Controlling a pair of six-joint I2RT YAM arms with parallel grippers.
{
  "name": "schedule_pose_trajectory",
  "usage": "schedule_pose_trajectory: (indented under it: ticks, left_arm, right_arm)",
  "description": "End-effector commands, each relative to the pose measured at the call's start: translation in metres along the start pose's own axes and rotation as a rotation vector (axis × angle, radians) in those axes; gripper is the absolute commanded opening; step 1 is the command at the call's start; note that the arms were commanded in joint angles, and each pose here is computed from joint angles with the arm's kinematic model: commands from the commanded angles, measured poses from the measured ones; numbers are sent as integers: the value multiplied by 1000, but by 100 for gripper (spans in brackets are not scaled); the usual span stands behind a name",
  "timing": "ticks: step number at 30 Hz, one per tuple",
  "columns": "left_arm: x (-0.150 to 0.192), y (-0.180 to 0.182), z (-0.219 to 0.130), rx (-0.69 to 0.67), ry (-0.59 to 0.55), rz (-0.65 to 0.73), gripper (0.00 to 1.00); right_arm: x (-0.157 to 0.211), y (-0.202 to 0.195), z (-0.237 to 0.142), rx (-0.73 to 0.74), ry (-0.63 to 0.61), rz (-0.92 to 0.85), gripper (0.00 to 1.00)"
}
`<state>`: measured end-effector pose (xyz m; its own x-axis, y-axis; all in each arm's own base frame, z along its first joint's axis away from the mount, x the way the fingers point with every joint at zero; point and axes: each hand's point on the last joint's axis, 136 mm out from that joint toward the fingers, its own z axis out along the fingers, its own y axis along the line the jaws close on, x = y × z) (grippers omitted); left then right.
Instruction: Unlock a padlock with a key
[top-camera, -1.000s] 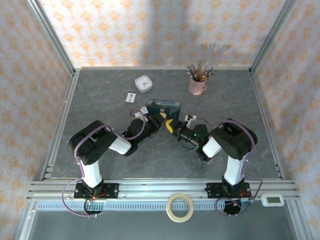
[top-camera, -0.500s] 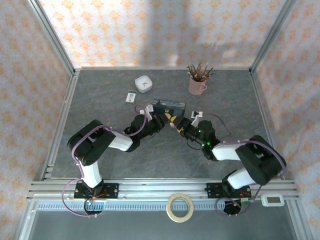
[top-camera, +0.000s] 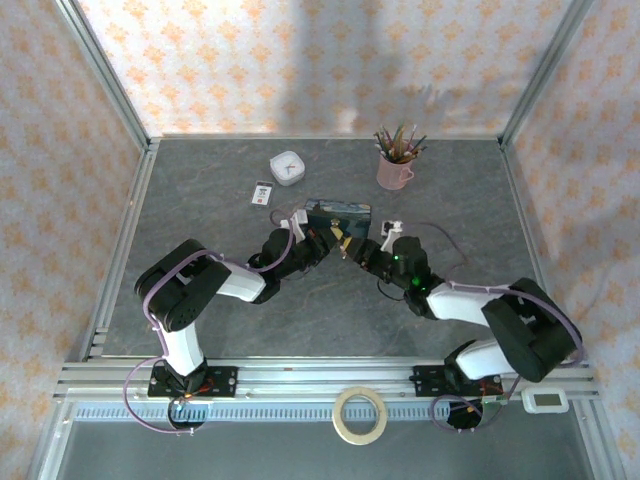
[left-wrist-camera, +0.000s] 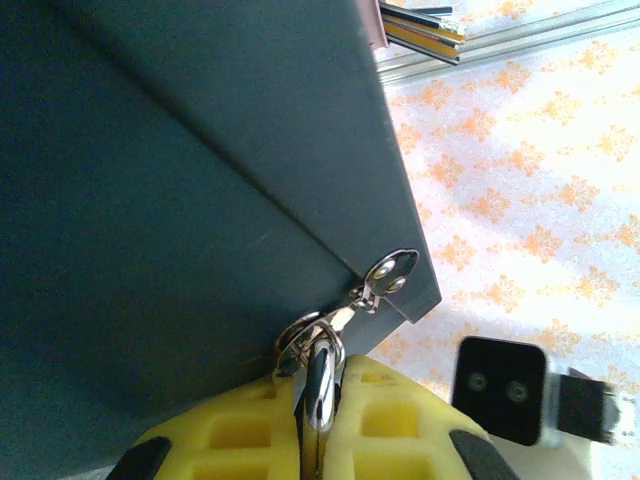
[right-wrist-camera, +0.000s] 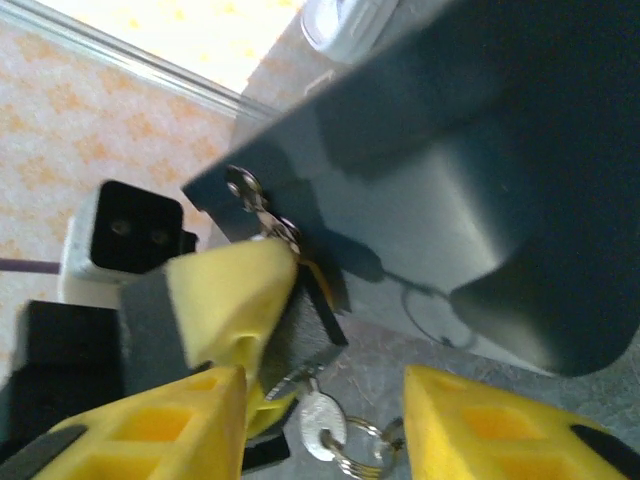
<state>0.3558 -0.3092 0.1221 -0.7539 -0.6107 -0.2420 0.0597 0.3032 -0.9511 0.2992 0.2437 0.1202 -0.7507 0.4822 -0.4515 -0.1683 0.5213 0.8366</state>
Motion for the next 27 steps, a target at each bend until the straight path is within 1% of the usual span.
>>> schedule_pose_trajectory:
  ticks: [1, 5, 9, 19, 24, 27]
  left_arm:
    - [-6, -36, -2, 116, -3, 6, 0]
    - [-6, -36, -3, 113, -2, 6, 0]
    - [-4, -35, -4, 113, -1, -3, 0]
    - [-4, -41, -5, 143, 0, -22, 0]
    - [-3, -41, -6, 149, -2, -28, 0]
    - [0, -41, -8, 159, 3, -24, 0]
  right_arm:
    - [-5, 18, 5, -97, 1, -42, 37]
    - [-1, 23, 8, -155, 19, -19, 28]
    - [1, 25, 7, -194, 25, 19, 21]
    - [7, 21, 8, -263, 40, 138, 10]
    - [7, 23, 9, -311, 44, 192, 0]
    - [5, 26, 9, -349, 50, 248, 0]
